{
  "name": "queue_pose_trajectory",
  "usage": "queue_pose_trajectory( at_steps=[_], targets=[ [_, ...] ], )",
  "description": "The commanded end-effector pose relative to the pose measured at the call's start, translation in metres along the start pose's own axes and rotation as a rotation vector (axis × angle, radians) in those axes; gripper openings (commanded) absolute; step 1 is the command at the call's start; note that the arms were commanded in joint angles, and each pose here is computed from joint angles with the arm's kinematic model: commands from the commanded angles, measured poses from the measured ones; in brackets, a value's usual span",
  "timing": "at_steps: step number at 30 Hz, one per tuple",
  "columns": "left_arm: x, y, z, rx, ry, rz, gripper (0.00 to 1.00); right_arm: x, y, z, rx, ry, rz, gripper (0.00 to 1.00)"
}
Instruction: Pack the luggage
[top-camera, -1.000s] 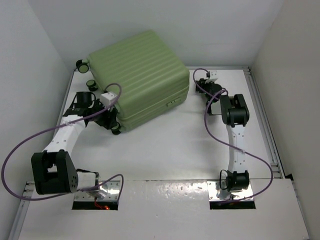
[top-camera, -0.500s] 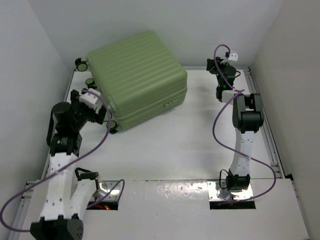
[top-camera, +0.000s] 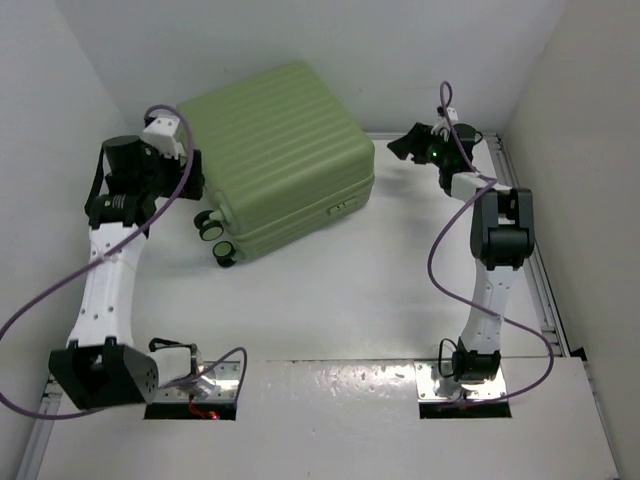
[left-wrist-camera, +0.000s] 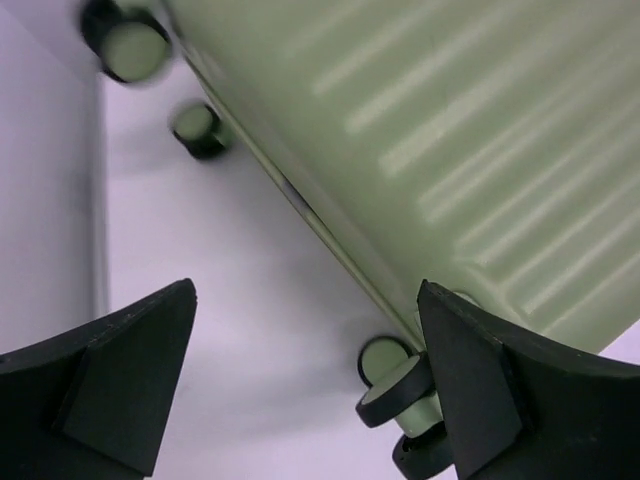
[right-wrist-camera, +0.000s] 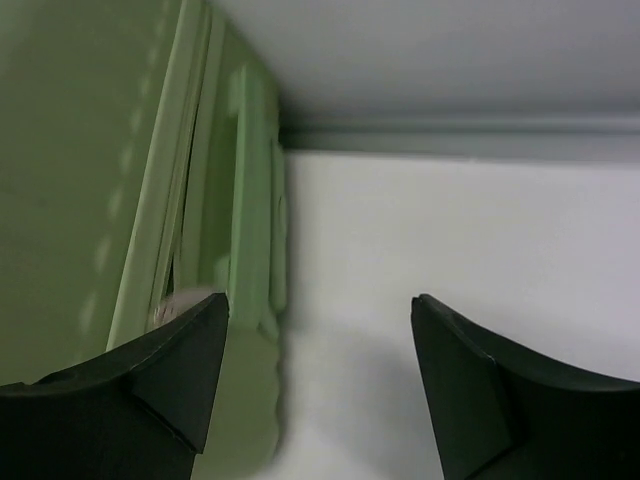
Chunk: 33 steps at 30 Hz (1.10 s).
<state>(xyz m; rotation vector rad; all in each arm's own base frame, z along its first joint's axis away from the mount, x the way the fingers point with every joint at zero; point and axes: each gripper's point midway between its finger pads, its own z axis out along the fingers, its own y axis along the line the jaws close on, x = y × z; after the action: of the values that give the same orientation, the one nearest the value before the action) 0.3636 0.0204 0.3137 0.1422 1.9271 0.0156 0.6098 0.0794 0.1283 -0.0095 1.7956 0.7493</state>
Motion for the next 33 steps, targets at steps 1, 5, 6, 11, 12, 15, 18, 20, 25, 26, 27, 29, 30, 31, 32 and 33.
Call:
queue_pose_trajectory(
  at_steps=[1, 5, 6, 11, 12, 15, 18, 20, 25, 26, 27, 29, 30, 31, 32, 33],
  targets=[
    [0.019, -0.025, -0.003, 0.222, 0.112, 0.067, 0.96, -0.007, 0.032, -0.030, -0.120, 0.073, -0.015, 0.73],
    [0.051, -0.045, -0.009, 0.465, 0.237, 0.252, 0.85, -0.003, 0.022, -0.053, -0.092, 0.102, -0.012, 0.75],
    [0.062, -0.047, -0.014, 0.491, 0.287, 0.255, 0.84, -0.003, 0.021, -0.055, -0.089, 0.103, -0.019, 0.75],
    [0.077, -0.033, -0.020, 0.496, 0.296, 0.274, 0.80, -0.006, 0.016, -0.068, -0.074, 0.117, -0.052, 0.81],
    [0.073, -0.024, -0.018, 0.450, 0.264, 0.247, 0.80, -0.008, 0.007, -0.067, -0.026, 0.097, -0.058, 0.81],
    [0.051, 0.016, -0.008, 0.177, 0.142, 0.102, 0.87, -0.029, -0.015, -0.058, 0.076, -0.013, -0.054, 0.73],
    [0.037, 0.027, 0.000, 0.097, 0.074, 0.036, 0.88, -0.048, -0.027, -0.028, 0.083, -0.089, 0.099, 0.67],
    [0.040, 0.026, 0.005, 0.081, 0.082, -0.013, 0.88, -0.051, -0.034, -0.001, 0.059, -0.087, 0.137, 0.66],
    [0.061, 0.038, 0.017, 0.029, 0.150, -0.067, 0.88, -0.025, 0.011, 0.052, -0.040, 0.038, 0.072, 0.70],
    [0.061, 0.038, 0.017, 0.028, 0.150, -0.079, 0.88, -0.028, 0.012, 0.058, -0.058, 0.030, 0.065, 0.71],
    [0.066, 0.037, 0.018, 0.030, 0.160, -0.093, 0.88, -0.013, 0.025, 0.069, -0.090, 0.074, 0.070, 0.72],
    [0.066, 0.037, 0.018, 0.030, 0.160, -0.093, 0.88, 0.000, 0.042, 0.083, -0.147, 0.096, 0.064, 0.75],
    [0.069, 0.032, 0.019, 0.039, 0.169, -0.102, 0.88, 0.002, 0.045, 0.085, -0.162, 0.090, 0.055, 0.75],
    [0.072, 0.032, 0.021, 0.041, 0.177, -0.105, 0.88, 0.013, 0.055, 0.090, -0.187, 0.107, 0.068, 0.75],
    [0.072, 0.032, 0.021, 0.041, 0.177, -0.105, 0.88, 0.018, 0.057, 0.092, -0.196, 0.120, 0.081, 0.75],
    [0.072, 0.032, 0.021, 0.041, 0.177, -0.105, 0.88, 0.032, 0.064, 0.095, -0.218, 0.161, 0.079, 0.75]
  ],
)
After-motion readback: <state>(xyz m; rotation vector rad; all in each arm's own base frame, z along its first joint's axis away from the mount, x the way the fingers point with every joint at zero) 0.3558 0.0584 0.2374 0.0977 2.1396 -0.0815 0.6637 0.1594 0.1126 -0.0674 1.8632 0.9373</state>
